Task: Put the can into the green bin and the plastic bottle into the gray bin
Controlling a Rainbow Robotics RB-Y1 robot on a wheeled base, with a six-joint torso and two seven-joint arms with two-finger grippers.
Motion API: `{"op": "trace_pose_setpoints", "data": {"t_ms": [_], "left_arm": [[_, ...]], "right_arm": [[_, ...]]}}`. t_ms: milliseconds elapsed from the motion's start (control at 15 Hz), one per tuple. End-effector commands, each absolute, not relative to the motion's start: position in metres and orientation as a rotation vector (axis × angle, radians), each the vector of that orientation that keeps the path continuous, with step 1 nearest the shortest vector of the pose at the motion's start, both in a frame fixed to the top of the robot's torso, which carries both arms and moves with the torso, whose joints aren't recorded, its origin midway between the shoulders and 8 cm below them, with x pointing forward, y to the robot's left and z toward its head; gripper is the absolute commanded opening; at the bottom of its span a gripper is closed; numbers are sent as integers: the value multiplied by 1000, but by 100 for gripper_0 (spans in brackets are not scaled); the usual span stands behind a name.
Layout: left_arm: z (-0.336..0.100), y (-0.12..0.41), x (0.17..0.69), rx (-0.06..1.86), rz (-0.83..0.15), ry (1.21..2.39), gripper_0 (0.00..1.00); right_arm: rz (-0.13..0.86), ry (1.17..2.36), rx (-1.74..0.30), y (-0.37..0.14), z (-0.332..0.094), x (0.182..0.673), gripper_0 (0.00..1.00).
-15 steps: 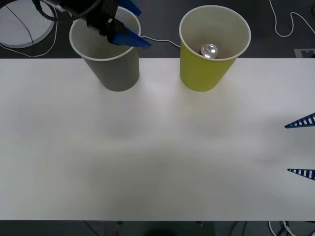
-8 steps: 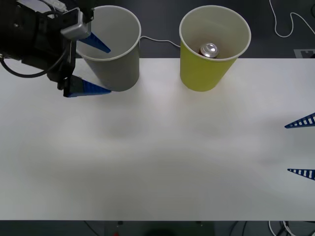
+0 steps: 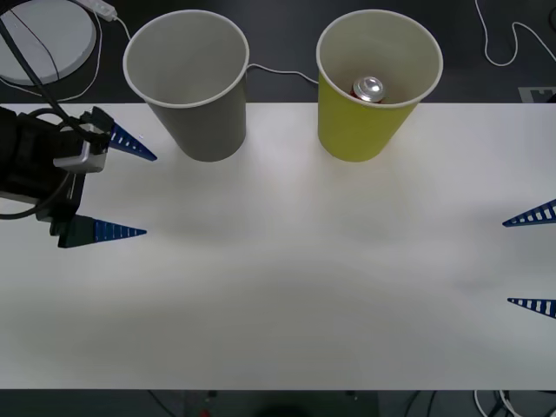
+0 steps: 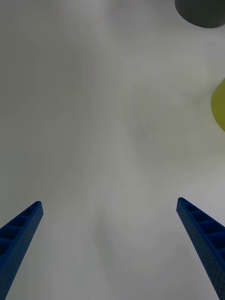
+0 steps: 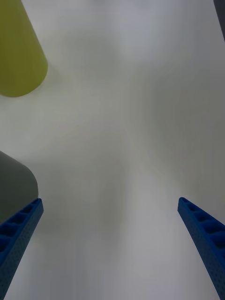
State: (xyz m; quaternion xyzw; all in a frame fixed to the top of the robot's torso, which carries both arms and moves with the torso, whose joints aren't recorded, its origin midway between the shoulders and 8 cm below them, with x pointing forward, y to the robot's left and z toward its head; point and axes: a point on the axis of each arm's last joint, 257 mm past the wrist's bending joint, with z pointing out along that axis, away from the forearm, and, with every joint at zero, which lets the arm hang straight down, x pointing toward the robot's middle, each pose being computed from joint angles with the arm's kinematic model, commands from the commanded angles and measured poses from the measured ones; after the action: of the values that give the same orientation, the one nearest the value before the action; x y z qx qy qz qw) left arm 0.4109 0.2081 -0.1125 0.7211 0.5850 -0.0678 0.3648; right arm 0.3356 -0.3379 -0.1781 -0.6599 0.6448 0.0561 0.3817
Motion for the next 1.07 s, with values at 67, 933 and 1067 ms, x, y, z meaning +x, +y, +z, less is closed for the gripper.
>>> {"op": "trace_pose_setpoints", "data": {"t_ms": [67, 933, 1067], "left_arm": [[-131, 232, 408, 1888, -111, 1488, 100], [-143, 265, 369, 1947, -175, 1476, 100], [-141, 265, 364, 1952, -194, 1472, 100]], "right_arm": [[143, 1645, -1684, -338, -178, 336, 100], [143, 1645, -1684, -338, -178, 336, 100], [143, 1645, -1684, -338, -178, 336, 100]]}}
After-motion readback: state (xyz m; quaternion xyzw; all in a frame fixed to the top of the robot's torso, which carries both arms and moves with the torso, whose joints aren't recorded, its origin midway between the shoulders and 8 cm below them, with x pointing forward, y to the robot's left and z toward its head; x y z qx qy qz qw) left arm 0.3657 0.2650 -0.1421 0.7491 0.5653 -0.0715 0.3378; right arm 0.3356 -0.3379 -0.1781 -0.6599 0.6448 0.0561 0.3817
